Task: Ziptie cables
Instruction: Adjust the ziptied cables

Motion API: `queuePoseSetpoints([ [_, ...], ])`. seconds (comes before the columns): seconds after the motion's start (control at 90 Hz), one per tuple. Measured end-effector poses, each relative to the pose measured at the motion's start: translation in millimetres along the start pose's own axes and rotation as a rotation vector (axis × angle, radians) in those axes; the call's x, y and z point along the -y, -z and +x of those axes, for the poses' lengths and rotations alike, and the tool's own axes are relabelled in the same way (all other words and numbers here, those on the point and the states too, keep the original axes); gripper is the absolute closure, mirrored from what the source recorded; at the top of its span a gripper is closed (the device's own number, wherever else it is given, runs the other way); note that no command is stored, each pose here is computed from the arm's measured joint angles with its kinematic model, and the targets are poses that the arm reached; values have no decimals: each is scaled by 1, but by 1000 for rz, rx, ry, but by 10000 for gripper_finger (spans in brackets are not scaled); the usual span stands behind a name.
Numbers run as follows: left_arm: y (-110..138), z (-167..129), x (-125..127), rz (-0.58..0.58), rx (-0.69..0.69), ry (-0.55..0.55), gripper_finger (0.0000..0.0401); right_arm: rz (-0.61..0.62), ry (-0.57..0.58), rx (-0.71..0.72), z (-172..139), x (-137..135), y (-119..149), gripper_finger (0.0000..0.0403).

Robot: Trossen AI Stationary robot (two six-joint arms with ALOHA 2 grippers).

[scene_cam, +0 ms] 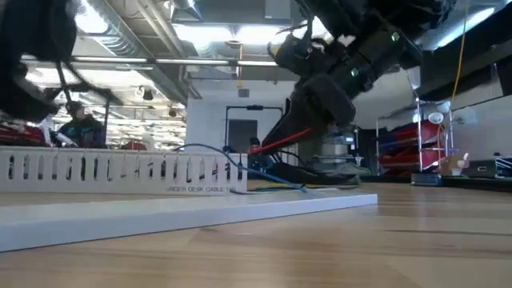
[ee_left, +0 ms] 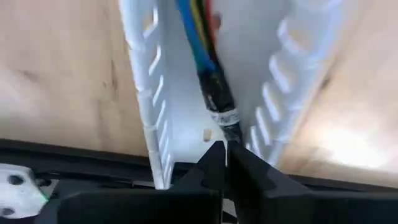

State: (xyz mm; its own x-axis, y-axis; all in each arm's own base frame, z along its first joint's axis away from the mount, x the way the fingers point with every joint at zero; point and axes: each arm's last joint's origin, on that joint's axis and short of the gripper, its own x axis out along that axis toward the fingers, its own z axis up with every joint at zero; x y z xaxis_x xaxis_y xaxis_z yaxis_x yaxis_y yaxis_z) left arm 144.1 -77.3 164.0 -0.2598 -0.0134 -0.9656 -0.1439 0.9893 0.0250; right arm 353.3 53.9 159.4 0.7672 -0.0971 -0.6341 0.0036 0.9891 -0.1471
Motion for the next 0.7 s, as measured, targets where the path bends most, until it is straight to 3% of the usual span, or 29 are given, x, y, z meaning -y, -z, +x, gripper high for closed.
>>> queuePoseSetpoints([
  [0.222,-11,-9,6,25,234,6,400,2,-37,-76,-25,4,-10,150],
  [0.322,-16,-12,7,55,275,25,400,9,-35,-117,-34,7,-10,150],
  [0.467,-21,-17,3,13,294,39,396,18,-24,-152,-49,10,-10,150],
  [0.7,-33,-20,-11,-67,355,20,329,23,-7,-127,-54,12,-14,150],
])
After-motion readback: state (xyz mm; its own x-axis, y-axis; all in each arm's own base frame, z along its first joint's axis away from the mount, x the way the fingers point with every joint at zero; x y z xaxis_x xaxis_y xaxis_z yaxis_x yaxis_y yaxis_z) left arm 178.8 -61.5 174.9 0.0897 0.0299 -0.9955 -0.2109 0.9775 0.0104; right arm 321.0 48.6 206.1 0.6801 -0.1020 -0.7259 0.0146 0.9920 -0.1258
